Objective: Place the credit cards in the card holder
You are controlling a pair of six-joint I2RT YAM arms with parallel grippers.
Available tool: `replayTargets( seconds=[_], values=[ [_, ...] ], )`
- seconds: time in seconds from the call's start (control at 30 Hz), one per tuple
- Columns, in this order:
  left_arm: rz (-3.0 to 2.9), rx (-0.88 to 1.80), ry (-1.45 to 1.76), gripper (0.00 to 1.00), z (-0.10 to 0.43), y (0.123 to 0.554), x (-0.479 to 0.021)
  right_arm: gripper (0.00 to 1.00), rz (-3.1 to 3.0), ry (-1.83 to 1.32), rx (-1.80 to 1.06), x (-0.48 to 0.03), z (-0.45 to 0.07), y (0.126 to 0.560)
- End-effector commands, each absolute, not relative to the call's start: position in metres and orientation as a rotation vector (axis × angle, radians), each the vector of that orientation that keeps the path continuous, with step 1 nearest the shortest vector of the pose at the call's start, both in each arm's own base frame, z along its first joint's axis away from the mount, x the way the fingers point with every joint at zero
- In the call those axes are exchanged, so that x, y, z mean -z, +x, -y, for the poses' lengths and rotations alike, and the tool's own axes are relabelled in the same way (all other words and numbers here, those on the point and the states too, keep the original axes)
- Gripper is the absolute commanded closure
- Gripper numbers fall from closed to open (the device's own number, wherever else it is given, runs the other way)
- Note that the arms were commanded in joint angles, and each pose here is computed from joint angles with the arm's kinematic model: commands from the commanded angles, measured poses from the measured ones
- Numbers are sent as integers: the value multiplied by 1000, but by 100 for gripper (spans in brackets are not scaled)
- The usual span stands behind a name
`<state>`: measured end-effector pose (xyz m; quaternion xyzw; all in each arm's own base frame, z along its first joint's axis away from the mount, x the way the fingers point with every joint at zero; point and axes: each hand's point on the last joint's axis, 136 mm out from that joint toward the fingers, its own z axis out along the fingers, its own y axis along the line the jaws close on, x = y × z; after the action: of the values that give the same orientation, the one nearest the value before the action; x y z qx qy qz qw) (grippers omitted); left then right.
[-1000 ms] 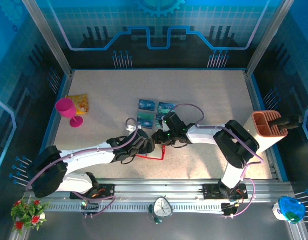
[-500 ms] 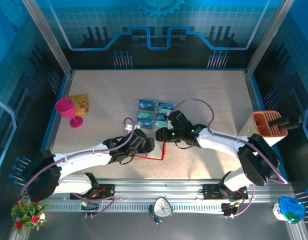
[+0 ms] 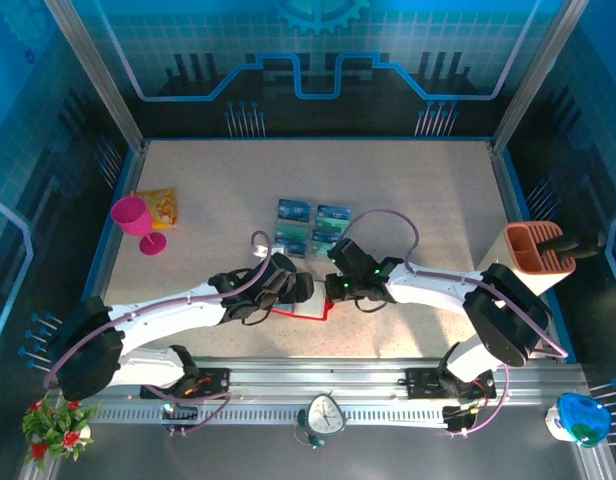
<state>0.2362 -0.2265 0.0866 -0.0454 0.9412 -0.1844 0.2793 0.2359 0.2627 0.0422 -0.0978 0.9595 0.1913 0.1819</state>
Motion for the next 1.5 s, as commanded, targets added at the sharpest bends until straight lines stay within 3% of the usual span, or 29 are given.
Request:
replayTargets(
  seconds=[0.0, 0.37, 0.5, 0.57, 0.87, 1.17, 1.47],
  values=[
    [-2546, 520, -65, 7, 240, 235, -90, 100, -2734, -269, -459, -31, -242, 237],
    [-2603, 530, -50, 6, 258, 235, -64, 100, -2726, -269, -455, -31, -218, 247],
    [-2617, 508, -69, 6, 253, 231, -53, 78, -2706, -257, -510, -46, -220, 246],
    [-2623, 495, -76, 6, 249, 230, -48, 77, -2675, -218, -563, -58, -223, 245],
    [-2645, 479, -86, 6, 248, 228, -33, 81, -2573, -157, -744, -99, -256, 244],
    [-2655, 456, -89, 6, 243, 226, -26, 89, -2637, -118, -843, -64, -292, 245],
    [-2670, 415, -84, 6, 236, 222, -17, 91, -2680, -117, -722, -40, -276, 251]
  ],
)
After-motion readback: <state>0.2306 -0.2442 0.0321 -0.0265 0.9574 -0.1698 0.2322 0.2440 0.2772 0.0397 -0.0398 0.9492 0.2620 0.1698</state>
